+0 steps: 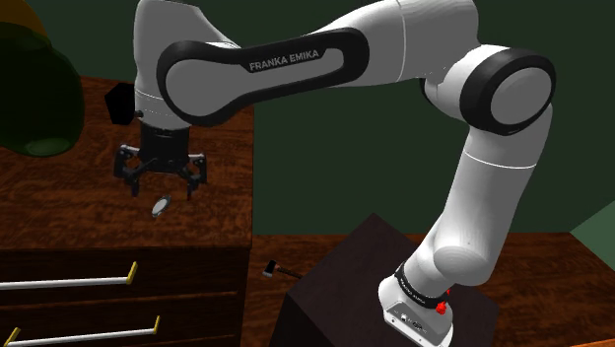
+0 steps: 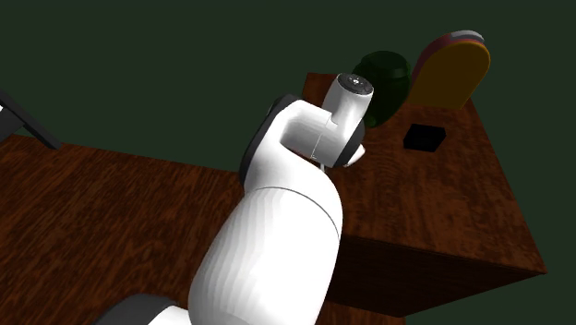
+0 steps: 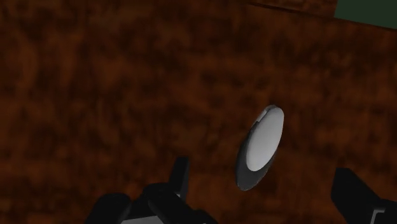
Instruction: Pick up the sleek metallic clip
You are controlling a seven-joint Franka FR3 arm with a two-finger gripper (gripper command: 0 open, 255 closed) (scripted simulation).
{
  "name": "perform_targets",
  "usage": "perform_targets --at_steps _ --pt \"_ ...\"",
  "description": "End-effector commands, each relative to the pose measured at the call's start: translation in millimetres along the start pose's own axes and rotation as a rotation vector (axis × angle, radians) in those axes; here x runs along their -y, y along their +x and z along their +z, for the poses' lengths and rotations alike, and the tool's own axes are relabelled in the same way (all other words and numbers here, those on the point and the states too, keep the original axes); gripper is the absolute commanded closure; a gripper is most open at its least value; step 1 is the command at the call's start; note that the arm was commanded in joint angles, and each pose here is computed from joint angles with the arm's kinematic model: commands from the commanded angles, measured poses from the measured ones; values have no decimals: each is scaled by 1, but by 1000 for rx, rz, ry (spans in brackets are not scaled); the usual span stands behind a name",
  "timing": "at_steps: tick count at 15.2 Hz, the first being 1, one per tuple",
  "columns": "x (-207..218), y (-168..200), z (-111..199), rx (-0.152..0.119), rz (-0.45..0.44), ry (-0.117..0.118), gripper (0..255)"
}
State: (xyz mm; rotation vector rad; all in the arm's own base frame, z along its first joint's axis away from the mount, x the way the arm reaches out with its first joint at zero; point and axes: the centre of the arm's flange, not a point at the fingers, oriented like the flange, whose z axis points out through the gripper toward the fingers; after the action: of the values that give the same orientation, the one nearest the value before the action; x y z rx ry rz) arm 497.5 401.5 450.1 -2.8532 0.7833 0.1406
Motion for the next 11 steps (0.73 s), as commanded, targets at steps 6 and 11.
perform_targets --at_steps 6,11 --pt "-1 2 7 0 0 1 255" --pt "-2 1 7 0 0 1 255"
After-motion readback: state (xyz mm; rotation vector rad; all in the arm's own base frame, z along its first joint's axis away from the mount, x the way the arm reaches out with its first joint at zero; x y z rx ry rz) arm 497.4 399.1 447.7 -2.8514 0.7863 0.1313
